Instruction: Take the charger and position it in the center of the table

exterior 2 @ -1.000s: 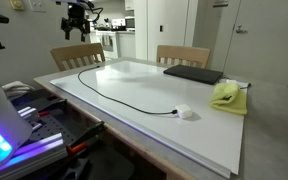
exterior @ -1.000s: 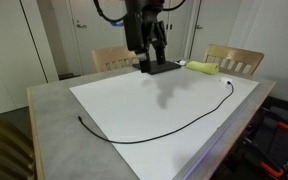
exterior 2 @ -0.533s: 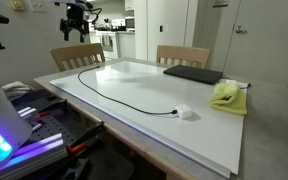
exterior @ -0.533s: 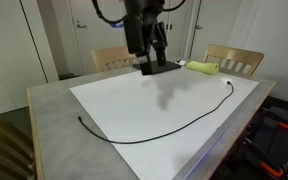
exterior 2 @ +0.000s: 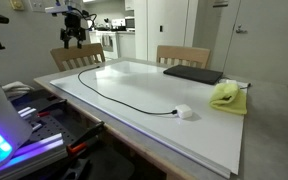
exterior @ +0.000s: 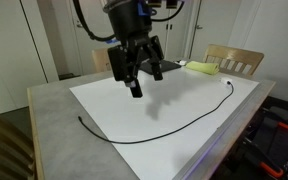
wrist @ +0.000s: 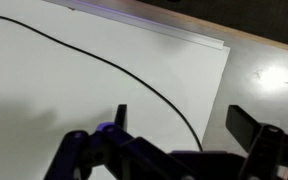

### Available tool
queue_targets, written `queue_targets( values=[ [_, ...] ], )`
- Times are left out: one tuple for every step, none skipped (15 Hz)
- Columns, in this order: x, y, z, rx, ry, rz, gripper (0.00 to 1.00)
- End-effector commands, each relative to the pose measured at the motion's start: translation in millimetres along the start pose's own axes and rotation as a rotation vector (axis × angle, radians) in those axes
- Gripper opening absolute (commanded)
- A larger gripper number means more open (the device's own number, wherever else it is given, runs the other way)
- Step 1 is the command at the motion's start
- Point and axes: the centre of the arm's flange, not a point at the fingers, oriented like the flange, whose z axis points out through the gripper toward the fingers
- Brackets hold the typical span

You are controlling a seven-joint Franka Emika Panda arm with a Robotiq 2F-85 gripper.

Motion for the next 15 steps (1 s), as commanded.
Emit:
queue_targets(
  values=[
    [29,-17,6,-0.026,0.005,0.021,1.00],
    [34,-21,8,-0.029,0.012,0.030,1.00],
    [39,-23,11,-0.027,0.018,0.038,1.00],
    [43,-25,10,-0.029,0.021,0.052,1.00],
    [47,-25,13,-0.029,0.030,0.073,1.00],
    [51,-25,13,-0.020,0.036,0.095,1.00],
    [55,-25,15,-0.009,0.050,0.128,1.00],
    [58,-26,16,0.003,0.066,0.158,1.00],
    [62,-26,16,0.015,0.092,0.183,1.00],
    [67,-25,17,0.036,0.109,0.194,1.00],
    [69,-22,15,0.047,0.107,0.180,1.00],
    [58,-22,15,0.029,0.091,0.172,1.00],
    [59,-22,16,0.030,0.092,0.173,1.00],
    [59,-22,16,0.030,0.091,0.173,1.00],
    [59,-22,15,0.030,0.092,0.172,1.00]
  ],
)
